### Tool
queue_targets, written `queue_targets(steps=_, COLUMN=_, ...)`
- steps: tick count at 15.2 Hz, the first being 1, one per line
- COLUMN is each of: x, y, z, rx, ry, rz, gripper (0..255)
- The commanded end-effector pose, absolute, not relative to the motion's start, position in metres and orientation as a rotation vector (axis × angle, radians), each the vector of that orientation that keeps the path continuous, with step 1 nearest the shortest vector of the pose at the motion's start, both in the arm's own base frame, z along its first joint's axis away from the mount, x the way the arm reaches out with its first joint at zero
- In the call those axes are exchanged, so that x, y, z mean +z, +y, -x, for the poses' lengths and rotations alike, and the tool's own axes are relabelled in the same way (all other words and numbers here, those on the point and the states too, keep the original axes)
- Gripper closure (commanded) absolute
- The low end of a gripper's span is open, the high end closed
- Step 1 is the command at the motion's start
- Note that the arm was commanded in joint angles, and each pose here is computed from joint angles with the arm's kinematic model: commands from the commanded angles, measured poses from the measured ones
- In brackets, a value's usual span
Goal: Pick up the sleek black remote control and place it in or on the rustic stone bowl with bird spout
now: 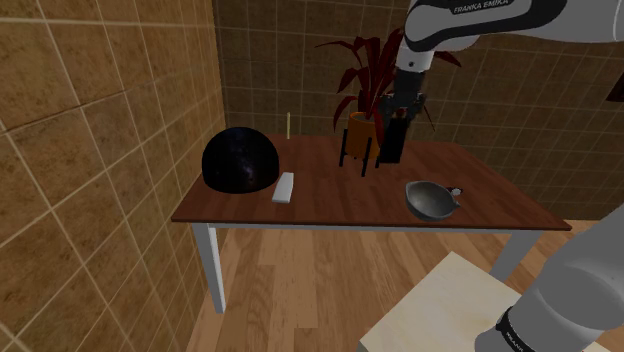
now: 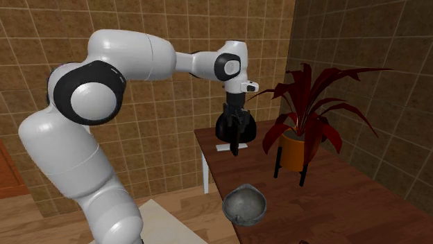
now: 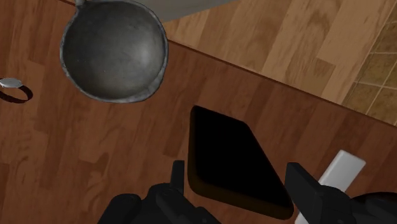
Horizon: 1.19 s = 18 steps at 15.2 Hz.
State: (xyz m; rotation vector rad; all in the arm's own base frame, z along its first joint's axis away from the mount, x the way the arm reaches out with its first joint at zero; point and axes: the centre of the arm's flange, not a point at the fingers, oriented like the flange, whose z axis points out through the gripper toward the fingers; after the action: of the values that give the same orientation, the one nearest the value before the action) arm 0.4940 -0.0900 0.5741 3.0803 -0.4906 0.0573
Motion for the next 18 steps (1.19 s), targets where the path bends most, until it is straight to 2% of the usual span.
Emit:
queue_targets(steps=1, x=0.576, y=-0.109, z=-0.476, rx=0.057, ry=-0.489, rz=-3.081, gripper=255)
queue_targets(steps=12, x=0.598, y=-0.212, z=-0.375, rx=0.057, ry=-0.489, rz=-3.081, gripper=255)
queue_targets(steps=18, x=0.572, y=-0.218, z=-0.369, rx=0.057, ry=-0.489, rz=-3.081, gripper=255)
